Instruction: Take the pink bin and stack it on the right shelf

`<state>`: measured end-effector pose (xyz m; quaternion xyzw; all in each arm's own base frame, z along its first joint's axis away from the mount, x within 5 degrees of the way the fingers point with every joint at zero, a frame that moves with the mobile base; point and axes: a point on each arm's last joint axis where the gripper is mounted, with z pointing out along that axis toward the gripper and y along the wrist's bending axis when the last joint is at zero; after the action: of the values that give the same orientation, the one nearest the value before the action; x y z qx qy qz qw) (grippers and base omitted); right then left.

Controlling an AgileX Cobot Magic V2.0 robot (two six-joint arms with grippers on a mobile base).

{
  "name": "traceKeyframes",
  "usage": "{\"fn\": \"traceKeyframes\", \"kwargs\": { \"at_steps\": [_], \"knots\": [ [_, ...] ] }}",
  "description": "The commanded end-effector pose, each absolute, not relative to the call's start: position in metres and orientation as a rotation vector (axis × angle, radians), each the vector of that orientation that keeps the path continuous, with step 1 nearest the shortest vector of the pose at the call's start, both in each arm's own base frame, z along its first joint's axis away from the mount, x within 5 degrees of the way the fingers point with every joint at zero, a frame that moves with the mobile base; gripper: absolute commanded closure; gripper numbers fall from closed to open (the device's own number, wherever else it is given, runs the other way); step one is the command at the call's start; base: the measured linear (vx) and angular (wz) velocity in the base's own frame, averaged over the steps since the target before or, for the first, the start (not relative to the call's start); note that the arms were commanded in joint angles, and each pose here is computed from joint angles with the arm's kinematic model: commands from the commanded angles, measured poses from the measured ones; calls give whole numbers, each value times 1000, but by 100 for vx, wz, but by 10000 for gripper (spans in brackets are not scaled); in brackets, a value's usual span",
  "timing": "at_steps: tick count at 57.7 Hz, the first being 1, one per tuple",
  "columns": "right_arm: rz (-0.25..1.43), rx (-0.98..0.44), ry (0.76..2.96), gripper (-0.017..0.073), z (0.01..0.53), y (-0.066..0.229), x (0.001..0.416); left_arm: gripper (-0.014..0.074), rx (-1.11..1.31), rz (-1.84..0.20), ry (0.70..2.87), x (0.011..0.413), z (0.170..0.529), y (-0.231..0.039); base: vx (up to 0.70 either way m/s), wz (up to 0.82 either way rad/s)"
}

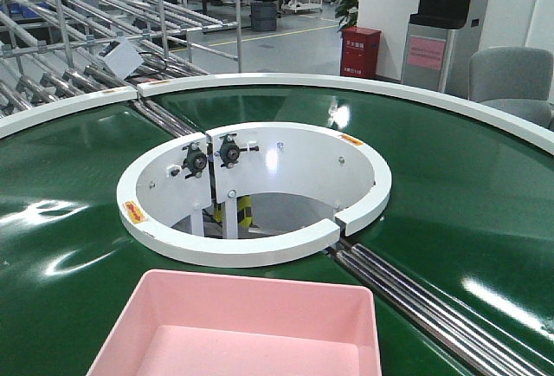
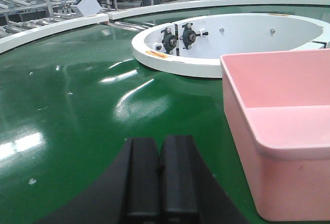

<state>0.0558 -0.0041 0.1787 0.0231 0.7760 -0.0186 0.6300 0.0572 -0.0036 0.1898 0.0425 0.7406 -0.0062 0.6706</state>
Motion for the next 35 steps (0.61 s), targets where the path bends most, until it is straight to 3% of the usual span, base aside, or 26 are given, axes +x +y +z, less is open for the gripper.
{"fn": "traceKeyframes", "kwargs": {
  "at_steps": [1, 35],
  "knots": [
    [-48, 41, 1711, 571, 185, -4, 58, 595, 94, -30, 1613, 59, 193, -4, 0, 0],
    [-53, 36, 1707, 571, 186, -4, 58, 595, 92, -36, 1467, 59, 206, -5, 0, 0]
  ]
}}
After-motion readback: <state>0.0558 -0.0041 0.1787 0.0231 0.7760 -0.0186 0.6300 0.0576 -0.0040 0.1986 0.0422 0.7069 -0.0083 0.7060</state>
